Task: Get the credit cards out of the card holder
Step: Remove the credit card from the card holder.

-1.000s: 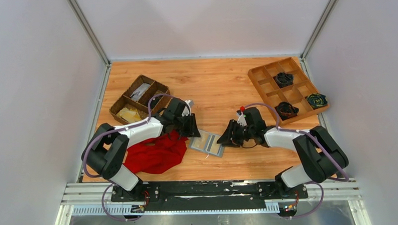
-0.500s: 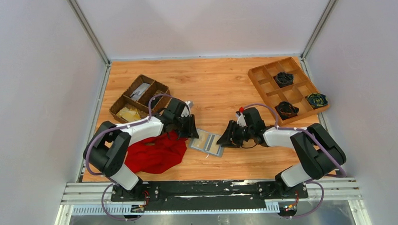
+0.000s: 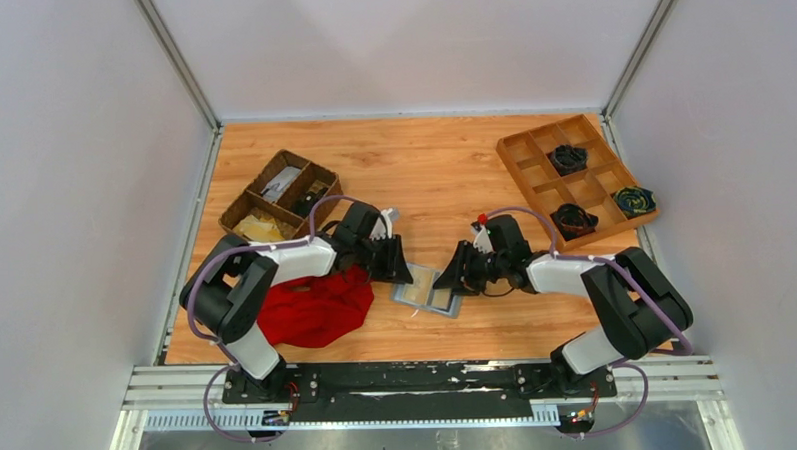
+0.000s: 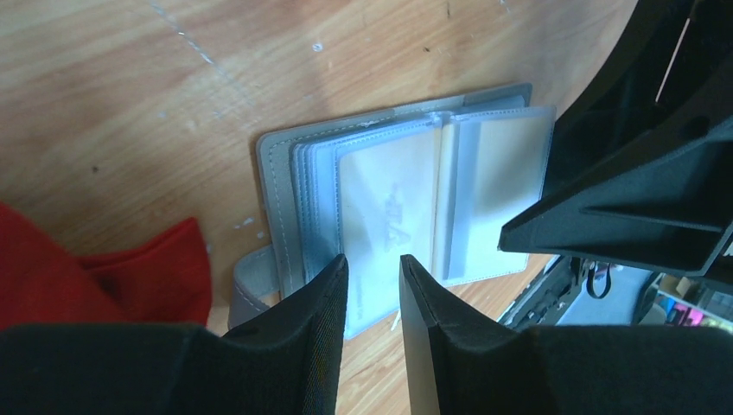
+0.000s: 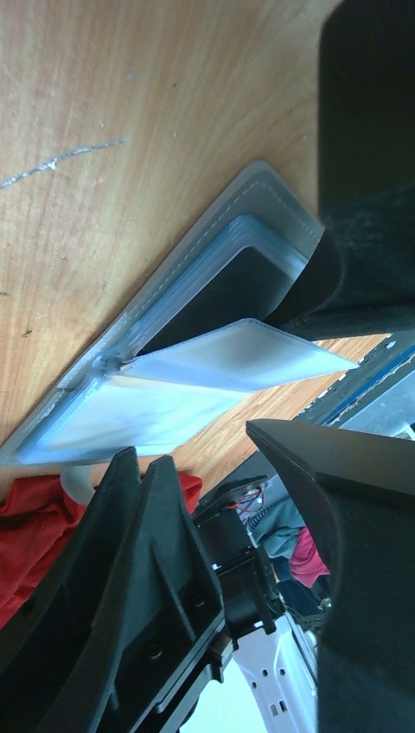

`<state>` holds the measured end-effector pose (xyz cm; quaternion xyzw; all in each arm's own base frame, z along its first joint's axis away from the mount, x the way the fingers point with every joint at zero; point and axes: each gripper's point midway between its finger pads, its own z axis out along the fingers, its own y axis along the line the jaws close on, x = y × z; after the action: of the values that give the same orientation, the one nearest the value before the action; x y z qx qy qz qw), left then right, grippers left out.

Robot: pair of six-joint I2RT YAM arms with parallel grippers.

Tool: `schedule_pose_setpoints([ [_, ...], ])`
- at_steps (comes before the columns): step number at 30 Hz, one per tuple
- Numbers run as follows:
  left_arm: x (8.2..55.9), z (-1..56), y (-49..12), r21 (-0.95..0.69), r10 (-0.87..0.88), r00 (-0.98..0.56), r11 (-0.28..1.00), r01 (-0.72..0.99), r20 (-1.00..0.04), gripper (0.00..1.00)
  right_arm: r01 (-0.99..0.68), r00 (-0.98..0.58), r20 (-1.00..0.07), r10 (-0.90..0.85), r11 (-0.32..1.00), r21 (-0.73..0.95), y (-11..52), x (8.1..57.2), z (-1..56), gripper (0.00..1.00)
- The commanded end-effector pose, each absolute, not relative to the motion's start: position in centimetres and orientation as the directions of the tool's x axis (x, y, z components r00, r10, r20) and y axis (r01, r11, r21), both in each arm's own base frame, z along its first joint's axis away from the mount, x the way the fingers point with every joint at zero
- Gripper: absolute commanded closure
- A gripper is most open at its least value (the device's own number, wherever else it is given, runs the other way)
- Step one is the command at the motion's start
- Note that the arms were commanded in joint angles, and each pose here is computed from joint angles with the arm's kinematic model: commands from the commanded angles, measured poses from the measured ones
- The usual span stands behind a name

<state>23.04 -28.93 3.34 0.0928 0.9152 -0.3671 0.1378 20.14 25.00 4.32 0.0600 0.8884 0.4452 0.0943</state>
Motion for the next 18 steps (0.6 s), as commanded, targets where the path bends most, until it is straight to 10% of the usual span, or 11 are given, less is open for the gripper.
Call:
schedule_pose_setpoints([
  [1,22.0,3.0,-29.6,-0.658,0.089,-0.953,0.704,0.265,-0.289,0.66,-0.020,-0.977,-0.142,0.161,0.593,0.805,25.5,20.1,5.3,0.58],
  [18,24.3,10.1,-26.4,-0.561,0.026,-0.906,0.778,0.284,-0.422,0.65,-0.125,-0.972,-0.215,0.092,0.570,0.812,28.0,21.2,7.7,0.58],
])
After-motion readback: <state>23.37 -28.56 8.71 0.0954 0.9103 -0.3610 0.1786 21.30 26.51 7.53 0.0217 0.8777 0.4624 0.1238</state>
